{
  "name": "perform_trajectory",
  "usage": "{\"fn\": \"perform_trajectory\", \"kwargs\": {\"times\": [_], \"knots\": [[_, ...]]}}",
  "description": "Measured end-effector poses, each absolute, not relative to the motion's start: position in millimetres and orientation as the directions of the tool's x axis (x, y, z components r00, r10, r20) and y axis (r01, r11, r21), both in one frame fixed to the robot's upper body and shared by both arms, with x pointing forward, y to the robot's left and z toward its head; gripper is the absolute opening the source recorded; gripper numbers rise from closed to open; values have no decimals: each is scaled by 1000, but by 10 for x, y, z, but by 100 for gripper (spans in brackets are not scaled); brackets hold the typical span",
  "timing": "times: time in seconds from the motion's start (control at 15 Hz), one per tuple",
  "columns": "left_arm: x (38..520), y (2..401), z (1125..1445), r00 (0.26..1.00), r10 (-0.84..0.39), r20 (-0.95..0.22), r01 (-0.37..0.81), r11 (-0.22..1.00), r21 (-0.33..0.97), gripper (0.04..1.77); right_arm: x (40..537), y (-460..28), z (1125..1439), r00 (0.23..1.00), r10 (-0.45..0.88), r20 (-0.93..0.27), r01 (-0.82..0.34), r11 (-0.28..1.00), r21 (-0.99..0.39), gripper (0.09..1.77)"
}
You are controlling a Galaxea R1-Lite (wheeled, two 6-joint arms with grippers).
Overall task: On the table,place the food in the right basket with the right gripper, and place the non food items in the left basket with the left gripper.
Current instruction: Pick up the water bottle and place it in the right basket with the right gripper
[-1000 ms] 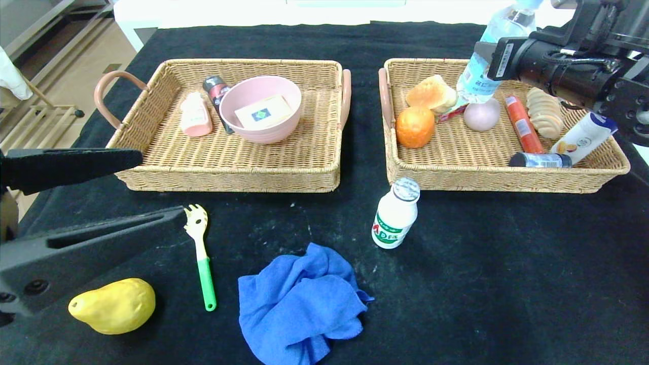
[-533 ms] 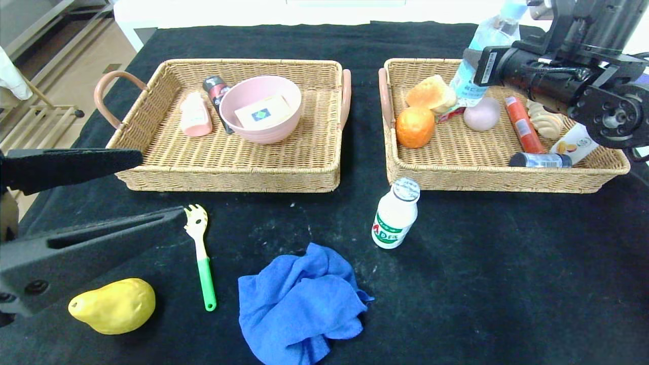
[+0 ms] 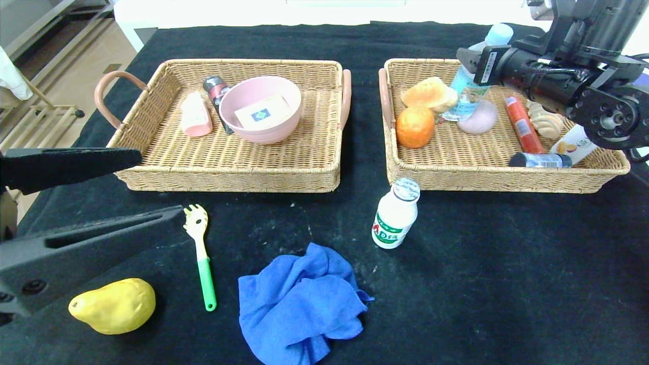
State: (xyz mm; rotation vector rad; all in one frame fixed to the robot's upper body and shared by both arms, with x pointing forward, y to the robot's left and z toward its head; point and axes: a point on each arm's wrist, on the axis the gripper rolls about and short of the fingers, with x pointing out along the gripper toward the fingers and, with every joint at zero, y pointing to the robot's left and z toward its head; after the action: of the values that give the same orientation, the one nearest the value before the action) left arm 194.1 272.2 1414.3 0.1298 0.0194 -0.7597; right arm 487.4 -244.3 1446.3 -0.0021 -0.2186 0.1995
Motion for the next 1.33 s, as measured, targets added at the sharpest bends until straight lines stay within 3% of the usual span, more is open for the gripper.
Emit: {"fn": "perform_trajectory", "kwargs": {"times": [0.53,1.33], "knots": [[1941,2722,14144,726,-685,-64,688,718,110,172,4854,-2528,14497,960,178,216,-176,984,-25,159],[1955,2715,14135,726,-684,-68,687,718,109,172,4535,-2760,14730,972,138,190,-135,990,-31,168]]}}
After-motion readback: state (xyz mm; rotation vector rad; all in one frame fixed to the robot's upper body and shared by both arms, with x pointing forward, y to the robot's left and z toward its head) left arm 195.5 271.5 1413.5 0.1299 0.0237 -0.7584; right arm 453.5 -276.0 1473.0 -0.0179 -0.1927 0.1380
